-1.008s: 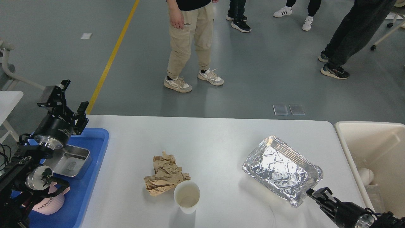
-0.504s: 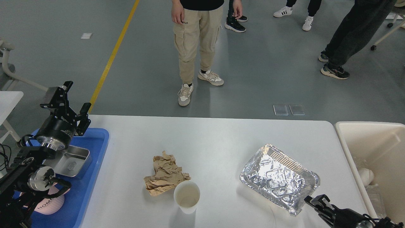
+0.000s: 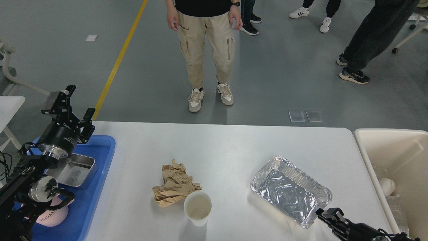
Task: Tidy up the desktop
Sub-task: 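Release the foil tray and reposition the right gripper beside its edge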
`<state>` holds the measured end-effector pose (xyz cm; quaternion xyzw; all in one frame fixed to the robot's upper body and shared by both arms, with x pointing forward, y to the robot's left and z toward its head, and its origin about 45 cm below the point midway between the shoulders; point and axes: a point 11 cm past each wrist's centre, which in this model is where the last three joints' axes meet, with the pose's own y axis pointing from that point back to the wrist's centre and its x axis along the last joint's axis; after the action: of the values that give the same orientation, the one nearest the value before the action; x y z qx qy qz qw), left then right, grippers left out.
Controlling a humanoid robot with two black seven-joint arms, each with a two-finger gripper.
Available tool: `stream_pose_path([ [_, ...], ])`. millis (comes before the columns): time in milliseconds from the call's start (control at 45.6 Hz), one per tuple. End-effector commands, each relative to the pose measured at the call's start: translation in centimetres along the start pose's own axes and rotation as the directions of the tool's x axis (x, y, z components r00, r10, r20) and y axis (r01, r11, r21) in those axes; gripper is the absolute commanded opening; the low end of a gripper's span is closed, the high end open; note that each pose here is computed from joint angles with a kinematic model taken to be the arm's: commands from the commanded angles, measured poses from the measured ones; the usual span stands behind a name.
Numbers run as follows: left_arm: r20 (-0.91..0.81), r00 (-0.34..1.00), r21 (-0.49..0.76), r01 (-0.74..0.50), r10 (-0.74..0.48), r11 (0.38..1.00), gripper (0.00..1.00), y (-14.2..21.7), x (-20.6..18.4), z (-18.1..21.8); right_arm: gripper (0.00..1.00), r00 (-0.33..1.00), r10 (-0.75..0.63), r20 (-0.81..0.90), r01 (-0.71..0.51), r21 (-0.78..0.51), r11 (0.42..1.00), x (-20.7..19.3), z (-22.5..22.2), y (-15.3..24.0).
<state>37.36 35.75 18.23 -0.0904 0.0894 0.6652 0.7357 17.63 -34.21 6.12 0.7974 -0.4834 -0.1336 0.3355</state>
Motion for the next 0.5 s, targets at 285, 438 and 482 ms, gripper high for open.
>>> stream_pose_path([
  [285,0.001,1.000,-0.006,0.000,0.000,1.000,0.97,-0.1,0.0,0.3,1.00,0.929,0.305,0.210,-0.353,0.252,0.901,12.4,-11.7,0.8],
  [438,0.001,1.000,-0.009,0.005,-0.005,1.000,0.97,-0.3,-0.1,0.4,1.00,0.917,0.217,0.336,-0.287,0.173,0.942,14.6,-14.2,2.0],
  [482,0.002,1.000,-0.010,0.007,-0.007,1.000,0.97,-0.3,-0.1,0.5,1.00,0.923,0.193,0.334,-0.244,0.117,0.963,14.4,-14.1,1.9],
])
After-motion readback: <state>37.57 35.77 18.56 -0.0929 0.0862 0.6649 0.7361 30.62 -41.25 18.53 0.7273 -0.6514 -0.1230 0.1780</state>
